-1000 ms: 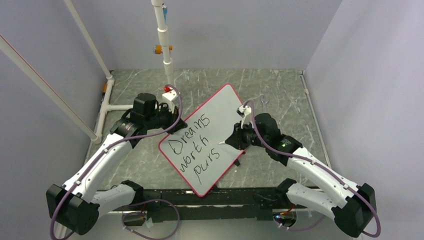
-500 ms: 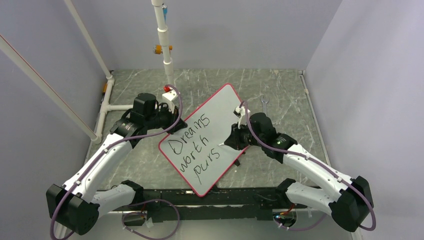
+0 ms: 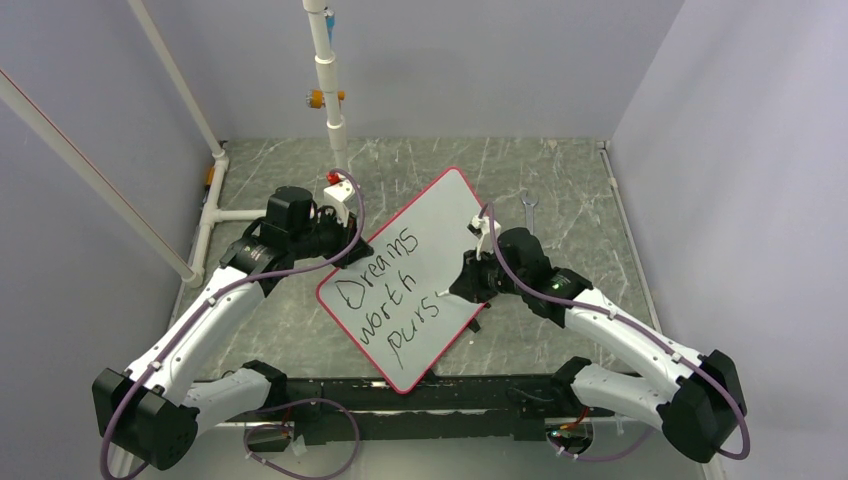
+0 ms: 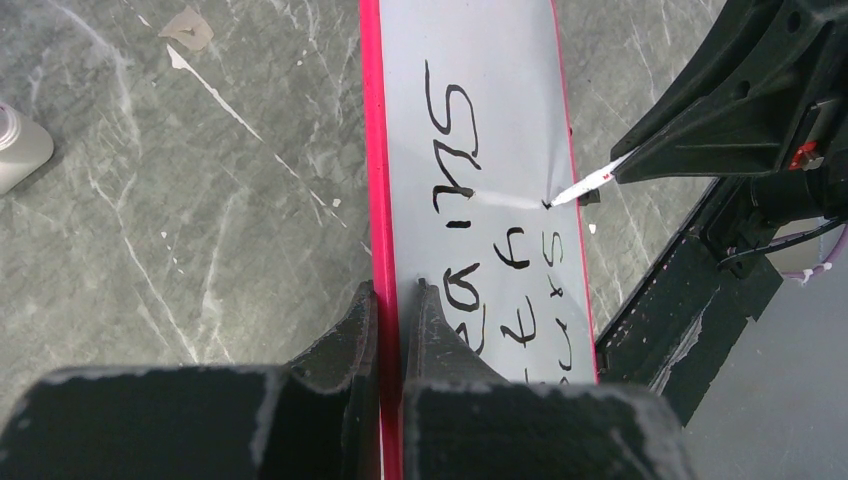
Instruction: Write a sentence on the whiteboard
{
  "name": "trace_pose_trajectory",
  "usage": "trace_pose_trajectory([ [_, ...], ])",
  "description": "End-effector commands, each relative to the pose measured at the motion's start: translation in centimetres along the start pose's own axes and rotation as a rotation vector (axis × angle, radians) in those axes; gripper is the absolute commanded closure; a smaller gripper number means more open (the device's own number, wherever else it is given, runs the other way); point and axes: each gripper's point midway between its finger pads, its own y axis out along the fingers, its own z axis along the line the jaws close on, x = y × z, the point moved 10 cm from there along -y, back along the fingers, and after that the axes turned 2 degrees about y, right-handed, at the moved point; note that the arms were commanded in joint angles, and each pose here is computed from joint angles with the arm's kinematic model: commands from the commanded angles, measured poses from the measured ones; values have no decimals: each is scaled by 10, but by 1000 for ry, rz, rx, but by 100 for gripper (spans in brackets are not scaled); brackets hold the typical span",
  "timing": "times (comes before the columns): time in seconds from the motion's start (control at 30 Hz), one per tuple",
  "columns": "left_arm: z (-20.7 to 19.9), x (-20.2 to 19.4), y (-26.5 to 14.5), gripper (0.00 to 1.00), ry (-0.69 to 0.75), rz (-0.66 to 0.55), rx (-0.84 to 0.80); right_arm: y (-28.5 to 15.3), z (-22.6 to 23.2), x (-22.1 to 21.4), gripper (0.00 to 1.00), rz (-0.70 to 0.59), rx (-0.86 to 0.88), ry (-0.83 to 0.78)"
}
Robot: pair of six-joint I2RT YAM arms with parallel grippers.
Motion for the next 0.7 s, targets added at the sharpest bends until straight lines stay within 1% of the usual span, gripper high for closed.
trace_pose_trajectory([
  [0.0,4,-6,1,100,102,36,13,-1,-6,-10,100,13,-53,35],
  [0.23,3,-5,0,100,103,35,15,0,-8,-10,100,36,-92,50],
  [0.4,3,-5,0,100,103,35,15,-1,-9,-4,100,30,-129,37],
  [0.67,3,-5,0,100,103,35,17,1,-7,12,100,4,-140,13],
])
